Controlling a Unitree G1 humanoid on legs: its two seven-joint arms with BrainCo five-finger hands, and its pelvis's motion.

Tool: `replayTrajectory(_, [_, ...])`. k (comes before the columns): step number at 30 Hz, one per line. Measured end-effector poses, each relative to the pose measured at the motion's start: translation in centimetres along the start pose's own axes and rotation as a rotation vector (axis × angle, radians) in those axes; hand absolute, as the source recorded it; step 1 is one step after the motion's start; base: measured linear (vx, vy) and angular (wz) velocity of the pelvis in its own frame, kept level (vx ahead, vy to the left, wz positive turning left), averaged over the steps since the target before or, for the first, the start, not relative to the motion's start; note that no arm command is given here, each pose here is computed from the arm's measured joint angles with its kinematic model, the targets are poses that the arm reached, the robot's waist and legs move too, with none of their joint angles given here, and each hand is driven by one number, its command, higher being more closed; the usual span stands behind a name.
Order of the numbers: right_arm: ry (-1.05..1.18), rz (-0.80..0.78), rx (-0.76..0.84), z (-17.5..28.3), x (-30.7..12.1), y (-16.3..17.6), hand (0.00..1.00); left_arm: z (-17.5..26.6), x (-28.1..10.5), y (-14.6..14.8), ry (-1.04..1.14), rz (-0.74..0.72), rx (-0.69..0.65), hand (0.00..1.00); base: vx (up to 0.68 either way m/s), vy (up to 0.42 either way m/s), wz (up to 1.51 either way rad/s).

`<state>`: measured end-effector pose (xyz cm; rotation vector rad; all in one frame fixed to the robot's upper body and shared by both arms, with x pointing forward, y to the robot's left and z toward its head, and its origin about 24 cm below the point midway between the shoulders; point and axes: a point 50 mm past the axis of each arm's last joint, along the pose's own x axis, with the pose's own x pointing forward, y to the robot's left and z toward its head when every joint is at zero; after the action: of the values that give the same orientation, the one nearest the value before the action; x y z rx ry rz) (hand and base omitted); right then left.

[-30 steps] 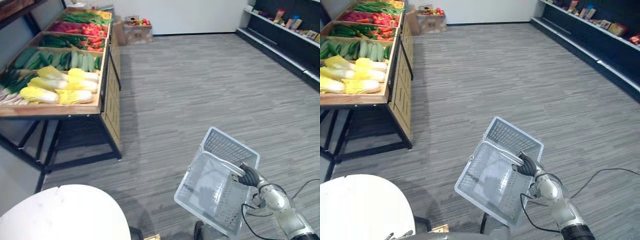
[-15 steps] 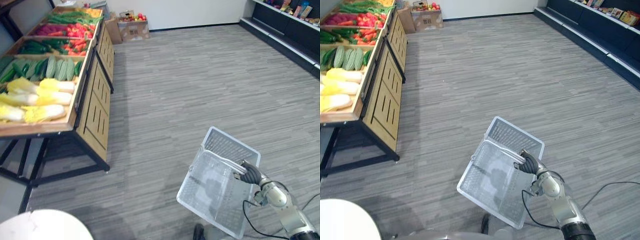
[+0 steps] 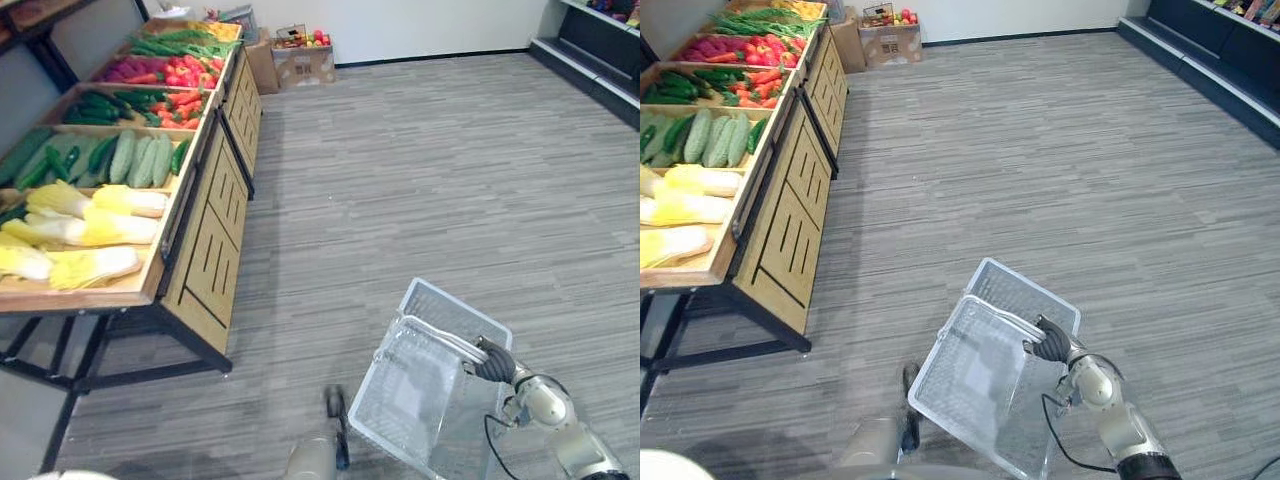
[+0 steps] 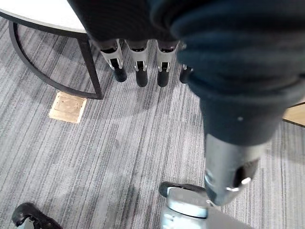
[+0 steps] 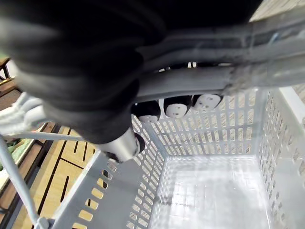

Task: Pick vegetable in the basket

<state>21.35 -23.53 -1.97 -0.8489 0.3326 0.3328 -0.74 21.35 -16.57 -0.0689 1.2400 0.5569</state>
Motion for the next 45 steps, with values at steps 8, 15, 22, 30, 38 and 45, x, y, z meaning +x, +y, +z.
replayTrajectory(8, [0.002,-0.027,-0.013,0.3,0.3,0.3,1.00,4.9,1.0,0.0,-0.137,-0.018,0.047,0.00,0.48,0.284,0.31])
replayTrajectory(15, [-0.047,-0.084,-0.008,1.6,0.7,0.1,1.00,12.0,0.4,-3.2,-0.373,-0.104,0.008,0.00,0.52,0.160,0.54])
replayTrajectory(22, [0.031,-0.097,0.075,-0.2,0.0,0.6,1.00,9.7,0.5,-1.8,-0.338,-0.071,-0.001,0.00,0.46,-0.106,0.95])
replayTrajectory(30, [0.028,-0.035,0.072,0.1,0.7,0.6,1.00,0.3,0.2,3.1,0.016,0.158,-0.093,0.00,0.43,-0.244,0.35])
replayTrajectory(38, [0.172,-0.040,0.134,-3.2,-1.7,1.5,1.00,2.5,0.5,0.1,-0.049,0.073,-0.054,0.00,0.25,-0.117,0.51])
replayTrajectory(45, [0.229,-0.078,0.145,-4.6,-2.9,1.7,1.00,1.8,0.3,-0.3,-0.025,0.063,-0.021,0.00,0.12,0.133,0.57])
